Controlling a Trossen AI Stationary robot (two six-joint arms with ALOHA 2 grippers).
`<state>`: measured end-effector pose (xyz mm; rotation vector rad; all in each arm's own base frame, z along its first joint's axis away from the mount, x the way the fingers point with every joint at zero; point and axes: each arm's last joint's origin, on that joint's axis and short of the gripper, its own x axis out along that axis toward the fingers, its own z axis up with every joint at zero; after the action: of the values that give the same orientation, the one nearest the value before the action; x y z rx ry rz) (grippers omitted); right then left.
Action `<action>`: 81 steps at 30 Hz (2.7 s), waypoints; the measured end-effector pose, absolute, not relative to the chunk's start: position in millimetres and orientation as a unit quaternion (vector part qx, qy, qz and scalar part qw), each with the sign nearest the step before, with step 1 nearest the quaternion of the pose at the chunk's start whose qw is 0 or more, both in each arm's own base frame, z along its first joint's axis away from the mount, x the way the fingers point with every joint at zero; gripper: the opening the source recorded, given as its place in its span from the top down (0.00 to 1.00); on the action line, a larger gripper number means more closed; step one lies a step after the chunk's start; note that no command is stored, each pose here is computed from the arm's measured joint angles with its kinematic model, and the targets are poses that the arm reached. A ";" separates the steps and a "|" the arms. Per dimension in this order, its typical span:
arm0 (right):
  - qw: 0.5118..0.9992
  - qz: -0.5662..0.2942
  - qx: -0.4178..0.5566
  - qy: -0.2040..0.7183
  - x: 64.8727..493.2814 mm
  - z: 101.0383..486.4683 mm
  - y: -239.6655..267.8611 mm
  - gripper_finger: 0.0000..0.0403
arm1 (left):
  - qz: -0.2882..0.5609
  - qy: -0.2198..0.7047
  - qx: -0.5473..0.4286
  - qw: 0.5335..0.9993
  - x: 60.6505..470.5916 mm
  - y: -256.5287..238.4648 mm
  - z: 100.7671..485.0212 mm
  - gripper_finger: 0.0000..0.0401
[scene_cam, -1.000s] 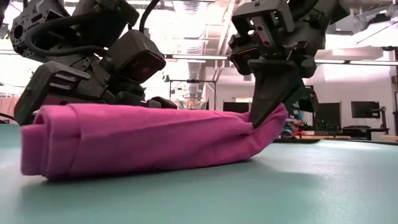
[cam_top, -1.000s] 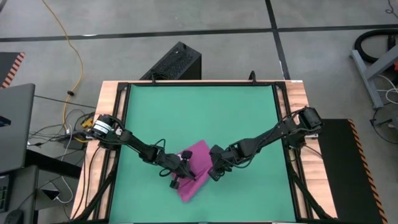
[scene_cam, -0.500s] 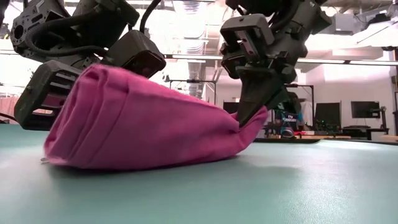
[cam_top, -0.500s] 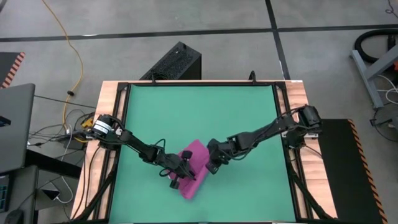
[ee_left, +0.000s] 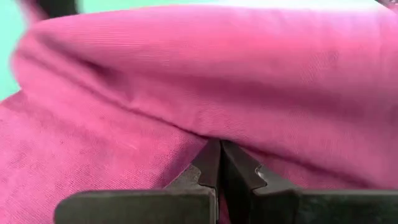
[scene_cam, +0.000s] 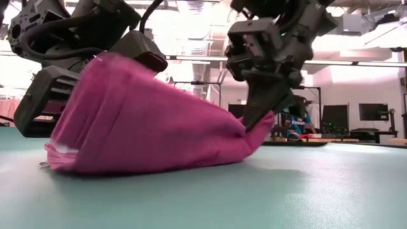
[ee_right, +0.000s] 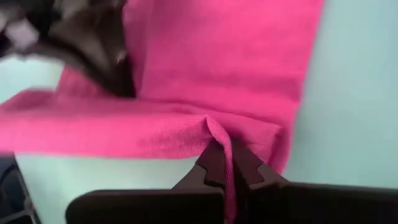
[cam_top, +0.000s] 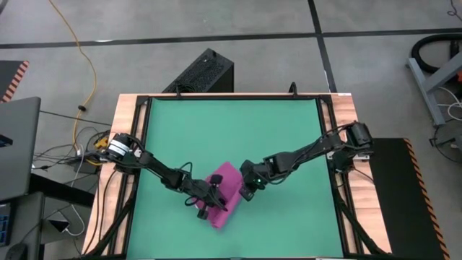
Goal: Roll towel
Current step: Roll the pink towel
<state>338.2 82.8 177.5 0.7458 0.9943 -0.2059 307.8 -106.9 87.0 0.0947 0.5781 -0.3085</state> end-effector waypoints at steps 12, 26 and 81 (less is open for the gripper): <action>0.794 -0.089 0.356 0.484 328.0 176.8 112.1 0.97 | -0.126 0.232 0.097 0.960 315.2 -106.3 117.6 1.00; 0.787 -0.092 0.371 0.484 319.2 177.3 135.9 0.97 | -0.126 0.215 0.112 0.962 326.5 -77.8 111.6 1.00; 0.695 -0.036 0.442 0.566 327.7 181.1 100.4 0.97 | -0.116 0.272 0.101 0.950 338.7 -93.2 81.7 1.00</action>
<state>327.7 100.4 181.1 0.9870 1.2627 -0.0813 338.7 -93.2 81.7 0.2049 0.5534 -0.2353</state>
